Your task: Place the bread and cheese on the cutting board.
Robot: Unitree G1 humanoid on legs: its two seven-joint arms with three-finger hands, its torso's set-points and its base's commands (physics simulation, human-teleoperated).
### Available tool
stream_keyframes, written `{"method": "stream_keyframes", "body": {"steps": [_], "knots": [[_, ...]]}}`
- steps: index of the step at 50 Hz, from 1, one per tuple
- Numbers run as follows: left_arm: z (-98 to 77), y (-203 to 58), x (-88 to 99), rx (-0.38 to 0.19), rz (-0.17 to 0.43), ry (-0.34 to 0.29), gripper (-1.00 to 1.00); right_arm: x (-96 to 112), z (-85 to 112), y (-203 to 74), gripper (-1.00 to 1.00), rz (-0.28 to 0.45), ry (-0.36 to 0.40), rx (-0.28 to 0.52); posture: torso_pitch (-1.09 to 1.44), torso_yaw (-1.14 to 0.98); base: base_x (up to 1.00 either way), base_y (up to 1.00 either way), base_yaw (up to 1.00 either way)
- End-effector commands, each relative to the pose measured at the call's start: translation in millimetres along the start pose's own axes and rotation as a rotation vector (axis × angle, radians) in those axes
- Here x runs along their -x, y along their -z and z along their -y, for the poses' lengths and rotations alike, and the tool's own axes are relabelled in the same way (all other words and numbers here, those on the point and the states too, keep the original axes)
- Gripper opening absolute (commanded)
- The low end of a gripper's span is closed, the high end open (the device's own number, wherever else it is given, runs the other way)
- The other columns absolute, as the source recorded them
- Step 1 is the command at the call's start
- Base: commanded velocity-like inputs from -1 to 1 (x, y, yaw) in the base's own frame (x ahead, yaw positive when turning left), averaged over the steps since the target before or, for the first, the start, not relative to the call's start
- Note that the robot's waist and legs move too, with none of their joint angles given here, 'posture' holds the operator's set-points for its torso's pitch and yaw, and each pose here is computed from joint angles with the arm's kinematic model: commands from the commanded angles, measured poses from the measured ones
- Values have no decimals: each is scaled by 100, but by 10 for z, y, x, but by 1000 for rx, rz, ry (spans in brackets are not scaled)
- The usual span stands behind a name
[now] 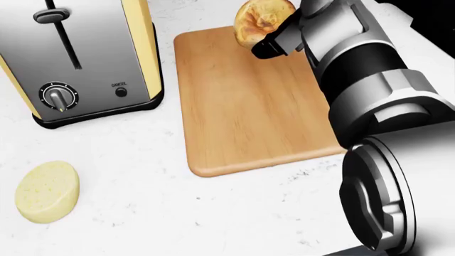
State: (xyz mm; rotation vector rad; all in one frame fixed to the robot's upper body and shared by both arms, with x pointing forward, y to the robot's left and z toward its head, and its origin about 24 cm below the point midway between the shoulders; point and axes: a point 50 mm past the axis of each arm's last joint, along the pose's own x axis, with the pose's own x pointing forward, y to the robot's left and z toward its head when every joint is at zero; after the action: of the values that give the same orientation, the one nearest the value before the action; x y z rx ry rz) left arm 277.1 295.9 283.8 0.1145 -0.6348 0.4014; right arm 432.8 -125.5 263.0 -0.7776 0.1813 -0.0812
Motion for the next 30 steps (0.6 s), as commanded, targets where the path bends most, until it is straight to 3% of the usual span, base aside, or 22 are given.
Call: {"method": "stream_keyframes", "body": {"steps": [1, 10, 14, 15, 17, 30], "knots": [[-23, -181, -38, -2, 86, -7, 100, 63, 183, -246, -100, 91, 61, -12, 0, 0, 0, 0, 0], [-22, -170, -31, -2, 84, -6, 100, 53, 152, -220, -100, 87, 45, -5, 0, 0, 0, 0, 0], [-27, -169, -29, -2, 84, -7, 100, 54, 142, -228, -30, 94, 39, 1, 0, 0, 0, 0, 0], [-26, -168, -29, -3, 84, -6, 100, 54, 141, -227, 20, 95, 38, 5, 0, 0, 0, 0, 0], [-24, -171, -34, -2, 84, -7, 100, 55, 140, -231, 100, 96, 34, 7, 0, 0, 0, 0, 0], [-23, -178, -37, -2, 85, -7, 100, 65, 159, -269, 100, 114, 25, 21, 0, 0, 0, 0, 0]]}}
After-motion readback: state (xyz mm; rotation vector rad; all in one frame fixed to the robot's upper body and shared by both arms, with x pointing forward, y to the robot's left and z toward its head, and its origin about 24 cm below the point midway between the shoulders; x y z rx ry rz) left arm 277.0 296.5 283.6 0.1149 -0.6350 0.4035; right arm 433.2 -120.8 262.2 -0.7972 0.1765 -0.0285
